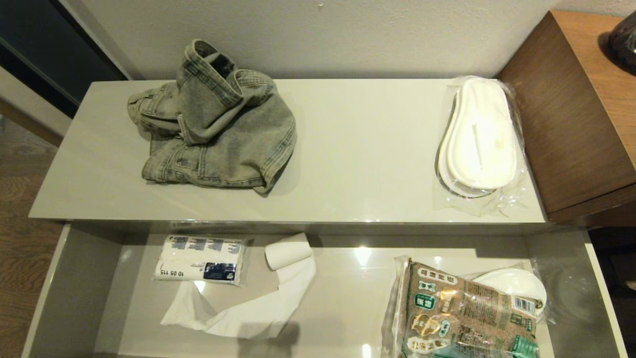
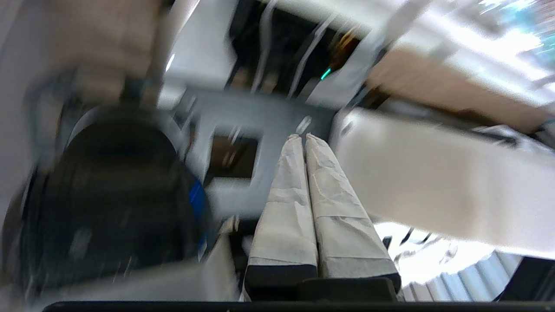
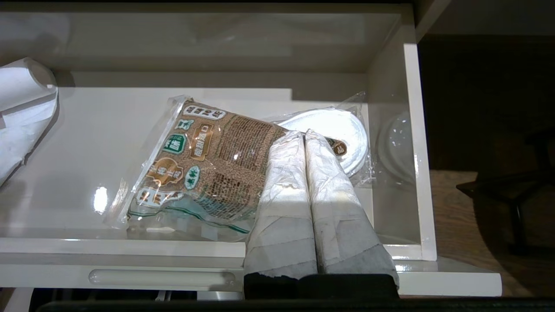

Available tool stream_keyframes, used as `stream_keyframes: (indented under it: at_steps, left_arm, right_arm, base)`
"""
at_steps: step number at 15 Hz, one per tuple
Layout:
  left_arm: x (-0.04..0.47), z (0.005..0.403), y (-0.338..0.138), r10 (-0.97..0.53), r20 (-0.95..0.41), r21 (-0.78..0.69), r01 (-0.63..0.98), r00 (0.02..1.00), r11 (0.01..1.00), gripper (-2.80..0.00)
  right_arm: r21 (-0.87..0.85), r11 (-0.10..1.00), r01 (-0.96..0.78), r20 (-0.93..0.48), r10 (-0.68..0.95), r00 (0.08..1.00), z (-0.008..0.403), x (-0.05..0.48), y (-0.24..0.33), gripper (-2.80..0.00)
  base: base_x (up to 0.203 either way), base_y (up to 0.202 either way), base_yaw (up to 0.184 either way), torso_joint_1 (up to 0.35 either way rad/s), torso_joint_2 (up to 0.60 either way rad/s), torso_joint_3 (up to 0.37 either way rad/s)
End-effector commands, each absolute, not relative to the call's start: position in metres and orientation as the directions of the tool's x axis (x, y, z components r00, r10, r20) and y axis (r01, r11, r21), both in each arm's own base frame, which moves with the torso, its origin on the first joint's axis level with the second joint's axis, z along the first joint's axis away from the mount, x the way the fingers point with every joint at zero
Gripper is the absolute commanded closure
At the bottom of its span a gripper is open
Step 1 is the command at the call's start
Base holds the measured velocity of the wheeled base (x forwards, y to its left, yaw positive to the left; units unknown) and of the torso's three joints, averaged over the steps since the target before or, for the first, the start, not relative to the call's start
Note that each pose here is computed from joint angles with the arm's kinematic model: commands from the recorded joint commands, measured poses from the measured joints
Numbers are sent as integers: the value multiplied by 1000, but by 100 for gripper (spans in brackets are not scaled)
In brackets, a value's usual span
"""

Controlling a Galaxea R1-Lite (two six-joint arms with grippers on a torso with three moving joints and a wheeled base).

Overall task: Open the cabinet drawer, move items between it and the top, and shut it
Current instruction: Close the drawer

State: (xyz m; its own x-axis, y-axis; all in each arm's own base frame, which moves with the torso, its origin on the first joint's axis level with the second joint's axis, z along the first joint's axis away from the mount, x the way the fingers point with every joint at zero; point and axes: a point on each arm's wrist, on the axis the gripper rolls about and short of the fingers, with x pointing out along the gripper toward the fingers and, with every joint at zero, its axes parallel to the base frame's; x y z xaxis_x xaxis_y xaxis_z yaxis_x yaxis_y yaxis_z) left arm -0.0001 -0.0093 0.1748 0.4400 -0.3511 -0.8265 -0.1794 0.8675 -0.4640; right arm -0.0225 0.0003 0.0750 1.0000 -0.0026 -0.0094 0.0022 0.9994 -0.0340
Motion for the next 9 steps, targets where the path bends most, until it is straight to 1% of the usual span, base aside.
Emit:
stream_keyframes:
  at_steps: [1,2,3,6,7,9]
  left_arm:
    - [2,174,-9,-363,-807,-480,-158,466,863,0]
    - [4,170,-9,-375,-794,-491,-140,479,860,0]
    - [10,166,-9,-384,-802,-494,-147,458,857,0]
    - [39,153,-5,-387,-862,-469,-226,329,854,0]
    - [45,144,-4,-381,-870,-460,-237,313,856,0]
    - [49,139,-3,-373,-869,-455,-230,326,860,0]
  right_arm:
    - [-35,999,0,-11,0,1000,74,-22,0,0]
    - [-34,999,1,-11,-2,1000,74,-22,0,0]
    - [-34,999,1,-11,-2,1000,74,-22,0,0]
    - [-32,999,4,-9,-5,1000,75,-22,0,0]
    - [-32,999,3,-9,-3,1000,75,-22,0,0]
    - [-32,999,3,-9,-3,1000,75,-22,0,0]
  base:
    - [0,0,0,0,0,0]
    - [0,0,0,0,0,0]
    - [0,0,0,0,0,0]
    - [0,0,0,0,0,0]
    - [0,0,0,0,0,0]
    - [0,0,0,0,0,0]
